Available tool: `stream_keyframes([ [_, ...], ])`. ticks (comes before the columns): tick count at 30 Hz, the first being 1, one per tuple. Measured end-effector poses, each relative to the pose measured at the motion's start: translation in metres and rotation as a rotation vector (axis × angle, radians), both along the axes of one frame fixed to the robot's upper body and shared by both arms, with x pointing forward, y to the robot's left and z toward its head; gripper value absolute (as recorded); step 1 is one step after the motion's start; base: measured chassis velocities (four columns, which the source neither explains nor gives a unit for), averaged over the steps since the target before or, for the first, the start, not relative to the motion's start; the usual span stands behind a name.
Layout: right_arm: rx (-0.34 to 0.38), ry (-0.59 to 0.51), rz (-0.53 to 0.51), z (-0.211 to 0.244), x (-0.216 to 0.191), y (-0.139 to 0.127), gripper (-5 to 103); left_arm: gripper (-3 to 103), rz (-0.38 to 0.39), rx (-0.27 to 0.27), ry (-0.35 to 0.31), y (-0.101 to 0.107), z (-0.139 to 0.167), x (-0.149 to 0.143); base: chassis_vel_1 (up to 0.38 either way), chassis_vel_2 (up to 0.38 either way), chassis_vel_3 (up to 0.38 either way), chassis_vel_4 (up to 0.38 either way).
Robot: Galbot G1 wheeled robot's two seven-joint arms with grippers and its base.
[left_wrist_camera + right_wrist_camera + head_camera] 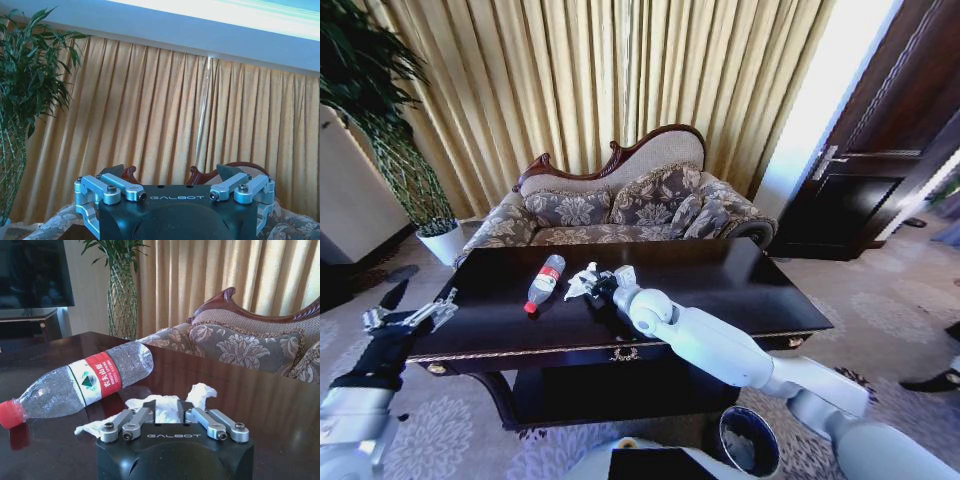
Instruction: Move to the front of the table and place the trash on the table into the trash bin.
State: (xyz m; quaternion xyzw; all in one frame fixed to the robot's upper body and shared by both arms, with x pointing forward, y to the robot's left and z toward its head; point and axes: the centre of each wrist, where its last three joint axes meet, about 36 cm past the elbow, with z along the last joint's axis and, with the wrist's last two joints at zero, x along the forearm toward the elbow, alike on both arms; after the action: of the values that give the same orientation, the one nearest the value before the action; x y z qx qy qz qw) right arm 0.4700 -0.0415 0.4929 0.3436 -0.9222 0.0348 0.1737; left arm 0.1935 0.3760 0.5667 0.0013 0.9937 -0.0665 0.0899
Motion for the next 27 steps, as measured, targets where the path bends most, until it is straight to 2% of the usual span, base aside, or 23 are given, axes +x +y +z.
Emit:
stream_keyframes([
  [1,-0.001,-0.002,0.000,-0.001,0.001,0.000,22,100,-0.001,0.000,-0.001,0.001,0.000,0.000,0.000,0.000,0.000,0.000],
  [2,-0.001,-0.002,0.000,-0.001,0.001,0.000,22,100,-0.001,0.000,-0.001,0.001,0.000,0.000,0.000,0.000,0.000,0.000],
  [5,-0.005,-0.006,0.001,-0.002,0.000,0.001,6,100,-0.001,-0.001,-0.003,0.002,0.000,0.000,0.000,0.000,0.000,0.000],
  [7,-0.006,-0.007,0.001,-0.003,0.000,0.001,2,100,-0.001,-0.001,-0.003,0.002,-0.001,0.000,0.000,0.000,0.000,0.000],
  [16,-0.001,-0.013,-0.001,0.000,0.002,-0.002,-3,100,-0.001,-0.002,-0.005,0.002,-0.001,0.000,0.000,0.000,0.000,0.000],
  [20,0.007,-0.023,0.017,0.004,0.004,-0.008,17,100,-0.009,-0.003,-0.005,0.003,-0.003,0.000,0.000,0.000,0.000,0.000],
  [23,0.006,-0.027,0.016,0.005,0.003,-0.012,22,100,-0.012,-0.004,-0.003,0.003,-0.005,0.000,0.000,0.000,0.000,0.000],
  [25,0.002,-0.030,0.014,0.006,0.001,-0.017,33,100,-0.013,-0.004,-0.004,0.004,-0.005,0.000,0.000,0.000,0.000,0.000],
  [26,0.002,-0.030,0.014,0.006,0.001,-0.017,33,100,-0.013,-0.004,-0.004,0.004,-0.005,0.000,0.000,0.000,0.000,0.000],
  [27,-0.002,-0.030,0.014,0.007,-0.001,-0.020,38,100,-0.012,-0.005,-0.004,0.004,-0.005,0.001,0.000,0.000,0.000,0.000],
])
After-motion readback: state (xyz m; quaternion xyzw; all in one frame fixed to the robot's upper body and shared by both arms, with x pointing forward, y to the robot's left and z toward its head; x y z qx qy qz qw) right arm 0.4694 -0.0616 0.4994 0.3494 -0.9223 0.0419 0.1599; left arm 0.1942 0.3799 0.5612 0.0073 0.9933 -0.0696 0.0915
